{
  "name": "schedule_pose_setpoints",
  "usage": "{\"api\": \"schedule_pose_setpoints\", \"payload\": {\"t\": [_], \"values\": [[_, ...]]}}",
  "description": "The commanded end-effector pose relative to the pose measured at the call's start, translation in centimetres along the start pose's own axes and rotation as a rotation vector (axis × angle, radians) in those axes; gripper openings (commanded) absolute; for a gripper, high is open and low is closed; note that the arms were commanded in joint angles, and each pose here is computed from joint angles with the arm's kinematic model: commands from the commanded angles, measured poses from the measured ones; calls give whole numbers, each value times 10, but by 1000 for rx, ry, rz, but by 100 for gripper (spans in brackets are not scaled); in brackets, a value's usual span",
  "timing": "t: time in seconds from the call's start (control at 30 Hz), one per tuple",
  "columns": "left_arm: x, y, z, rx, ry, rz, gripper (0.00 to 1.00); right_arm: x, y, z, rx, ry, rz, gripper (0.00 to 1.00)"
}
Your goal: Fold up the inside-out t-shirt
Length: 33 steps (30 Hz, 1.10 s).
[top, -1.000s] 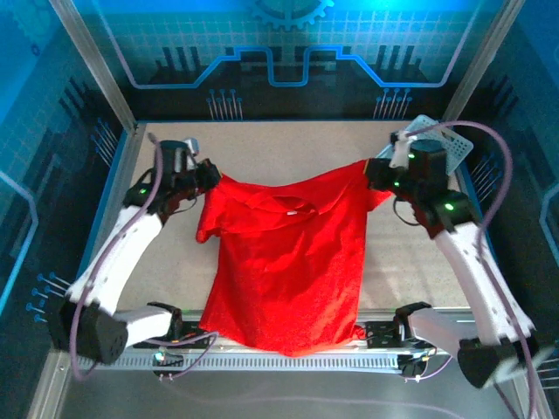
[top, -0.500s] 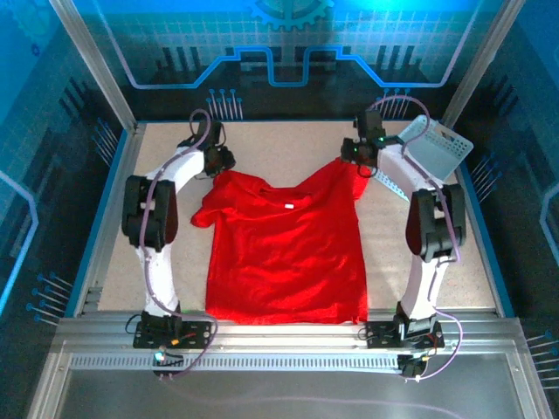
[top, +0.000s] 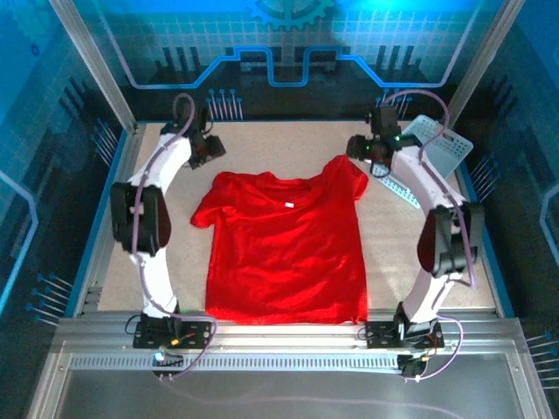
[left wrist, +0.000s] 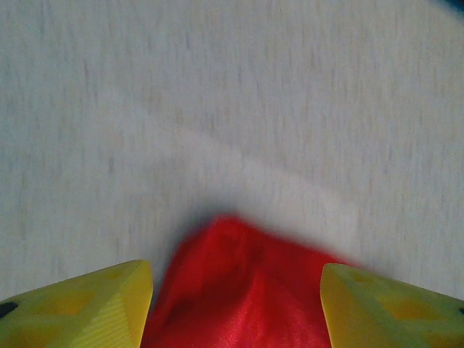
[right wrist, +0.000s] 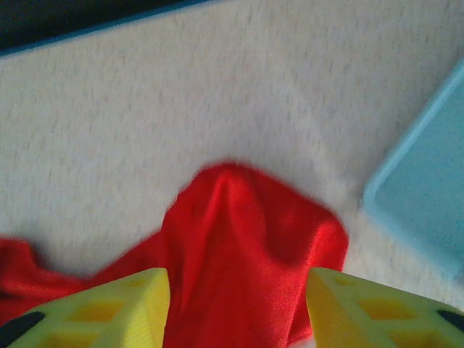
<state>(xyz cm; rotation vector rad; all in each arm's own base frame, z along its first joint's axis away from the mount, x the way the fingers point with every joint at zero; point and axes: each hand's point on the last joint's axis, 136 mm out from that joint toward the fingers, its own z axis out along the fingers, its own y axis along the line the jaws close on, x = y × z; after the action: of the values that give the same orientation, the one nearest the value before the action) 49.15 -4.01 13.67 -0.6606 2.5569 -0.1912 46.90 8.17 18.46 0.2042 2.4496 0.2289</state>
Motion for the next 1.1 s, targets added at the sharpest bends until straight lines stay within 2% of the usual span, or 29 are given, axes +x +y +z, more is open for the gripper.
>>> {"api": "schedule_pose_setpoints", "payload": {"t": [0.0, 0.1, 0.17, 0.33, 0.47, 0.77, 1.07], "values": [[62, -23, -18, 58, 46, 62, 64, 56, 21, -15, -50, 92, -53, 57], [105, -30, -6, 99, 110, 94, 64, 99, 31, -4, -60, 178, -106, 58], [118, -32, 6, 122, 135, 87, 64, 116, 36, 9, -71, 210, -120, 59], [130, -30, 51, 113, 202, 47, 62, 136, 39, 53, -80, 289, -66, 60], [127, -25, 80, 86, 208, 12, 61, 136, 39, 87, -62, 327, -40, 61], [103, -14, 116, 72, 204, -82, 61, 99, 16, 148, 11, 343, 63, 62], [58, -42, 138, 137, 189, -97, 63, 30, 18, 193, -30, 277, 104, 62]]}}
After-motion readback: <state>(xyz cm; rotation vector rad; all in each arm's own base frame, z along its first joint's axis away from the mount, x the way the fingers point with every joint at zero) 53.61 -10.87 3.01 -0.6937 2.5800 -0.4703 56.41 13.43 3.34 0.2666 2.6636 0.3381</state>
